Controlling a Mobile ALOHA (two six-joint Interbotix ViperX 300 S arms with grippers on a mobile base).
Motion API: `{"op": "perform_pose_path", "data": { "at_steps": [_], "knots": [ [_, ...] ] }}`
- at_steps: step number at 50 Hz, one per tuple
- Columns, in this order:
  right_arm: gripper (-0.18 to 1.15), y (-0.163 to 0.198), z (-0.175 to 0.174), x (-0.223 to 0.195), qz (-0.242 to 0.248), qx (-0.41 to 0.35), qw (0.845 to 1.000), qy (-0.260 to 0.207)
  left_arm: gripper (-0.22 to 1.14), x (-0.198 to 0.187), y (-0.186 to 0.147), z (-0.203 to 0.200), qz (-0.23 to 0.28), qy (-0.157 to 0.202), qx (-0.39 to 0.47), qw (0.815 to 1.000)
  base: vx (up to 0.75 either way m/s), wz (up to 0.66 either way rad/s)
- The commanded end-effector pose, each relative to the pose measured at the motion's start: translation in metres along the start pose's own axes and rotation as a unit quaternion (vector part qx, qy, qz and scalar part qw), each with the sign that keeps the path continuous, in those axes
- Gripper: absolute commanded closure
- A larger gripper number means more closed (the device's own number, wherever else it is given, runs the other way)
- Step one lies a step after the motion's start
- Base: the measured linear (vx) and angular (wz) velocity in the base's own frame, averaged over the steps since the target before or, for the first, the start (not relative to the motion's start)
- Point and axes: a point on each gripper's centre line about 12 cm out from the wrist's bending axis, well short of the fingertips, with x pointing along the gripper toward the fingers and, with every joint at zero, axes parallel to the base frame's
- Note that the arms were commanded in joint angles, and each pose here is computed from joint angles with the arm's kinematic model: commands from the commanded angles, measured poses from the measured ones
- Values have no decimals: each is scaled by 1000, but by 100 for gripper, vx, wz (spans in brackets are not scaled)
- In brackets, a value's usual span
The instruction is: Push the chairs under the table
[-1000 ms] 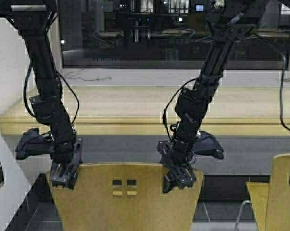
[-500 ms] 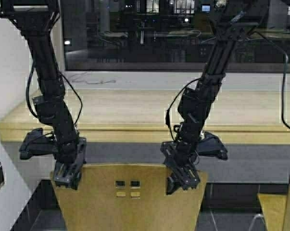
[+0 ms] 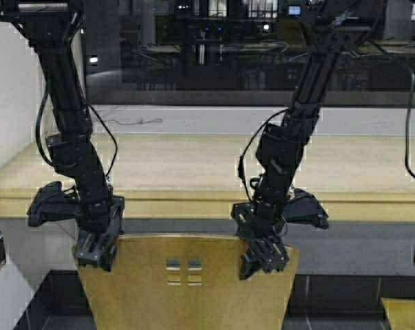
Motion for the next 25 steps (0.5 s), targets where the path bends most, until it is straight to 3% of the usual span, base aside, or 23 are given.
{"op": "perform_pose_path", "data": {
  "at_steps": [1,25],
  "knots": [
    [46,22,2,-11,30,-38,999,-8,50,-15,-28,2,-37,-2,-2,999,27,6],
    [46,21,1,-16,30,-47,998,-9,50,-15,-28,0,-37,-1,-2,999,24,-2]
  ]
}}
